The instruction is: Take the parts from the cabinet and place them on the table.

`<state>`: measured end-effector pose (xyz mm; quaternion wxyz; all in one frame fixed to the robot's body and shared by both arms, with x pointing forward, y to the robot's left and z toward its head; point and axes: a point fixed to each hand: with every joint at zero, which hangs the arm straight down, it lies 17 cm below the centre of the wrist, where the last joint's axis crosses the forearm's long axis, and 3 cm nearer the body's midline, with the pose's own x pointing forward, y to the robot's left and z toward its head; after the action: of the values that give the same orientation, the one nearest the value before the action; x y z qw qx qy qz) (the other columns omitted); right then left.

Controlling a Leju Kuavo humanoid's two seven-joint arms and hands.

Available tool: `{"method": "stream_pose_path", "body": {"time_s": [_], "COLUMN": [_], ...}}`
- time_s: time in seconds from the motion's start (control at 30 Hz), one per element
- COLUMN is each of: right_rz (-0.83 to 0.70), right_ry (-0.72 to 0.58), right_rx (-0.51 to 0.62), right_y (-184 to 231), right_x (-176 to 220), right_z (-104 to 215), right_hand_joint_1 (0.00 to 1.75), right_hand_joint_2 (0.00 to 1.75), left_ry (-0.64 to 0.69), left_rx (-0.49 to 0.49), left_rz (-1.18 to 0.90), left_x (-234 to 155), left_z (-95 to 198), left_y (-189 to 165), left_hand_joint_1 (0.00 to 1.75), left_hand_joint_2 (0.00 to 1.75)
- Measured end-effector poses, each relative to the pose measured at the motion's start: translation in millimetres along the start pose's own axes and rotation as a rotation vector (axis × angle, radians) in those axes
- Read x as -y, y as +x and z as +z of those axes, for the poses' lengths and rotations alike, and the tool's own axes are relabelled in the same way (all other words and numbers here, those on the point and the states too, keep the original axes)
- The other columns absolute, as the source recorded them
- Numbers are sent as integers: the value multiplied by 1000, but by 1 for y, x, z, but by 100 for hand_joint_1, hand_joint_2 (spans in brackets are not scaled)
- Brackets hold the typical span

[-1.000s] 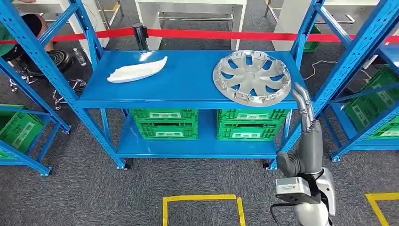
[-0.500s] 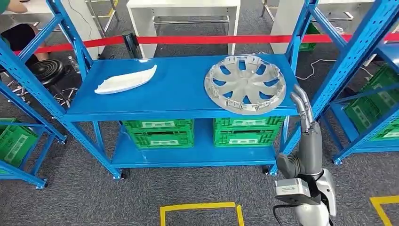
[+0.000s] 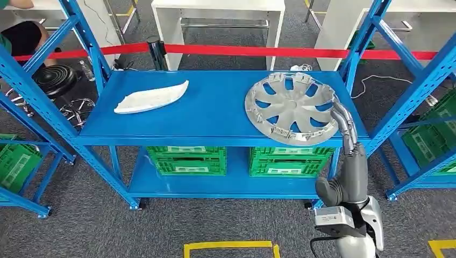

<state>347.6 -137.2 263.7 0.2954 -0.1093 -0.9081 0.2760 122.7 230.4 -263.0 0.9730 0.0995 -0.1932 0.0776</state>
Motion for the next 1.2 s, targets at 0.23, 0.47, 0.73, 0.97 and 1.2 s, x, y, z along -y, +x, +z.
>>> {"method": "stream_pose_path", "body": {"time_s": [0.23, 0.47, 0.73, 0.97, 1.2], "right_rz": [1, 1, 5, 2, -1], "right_ry": [-3, -1, -7, 6, 41], "right_rx": [3, 10, 22, 43, 103], "right_y": [0, 1, 2, 4, 2], "right_x": [1, 1, 4, 3, 5], "right_z": [-1, -2, -7, -12, -48], "right_hand_joint_1": [0, 0, 0, 0, 0], "right_hand_joint_2": [0, 0, 0, 0, 0], "left_ry": [4, 5, 4, 23, 58], "left_rx": [6, 3, 4, 3, 11], "left_rz": [-1, -2, -2, -7, -33], "left_x": [-1, -2, -1, -3, -9], "left_z": [-1, 0, 0, 0, -1], "left_y": [4, 0, 0, 0, 3], "left_hand_joint_1": [0, 0, 0, 0, 0], "left_hand_joint_2": [0, 0, 0, 0, 0]}}
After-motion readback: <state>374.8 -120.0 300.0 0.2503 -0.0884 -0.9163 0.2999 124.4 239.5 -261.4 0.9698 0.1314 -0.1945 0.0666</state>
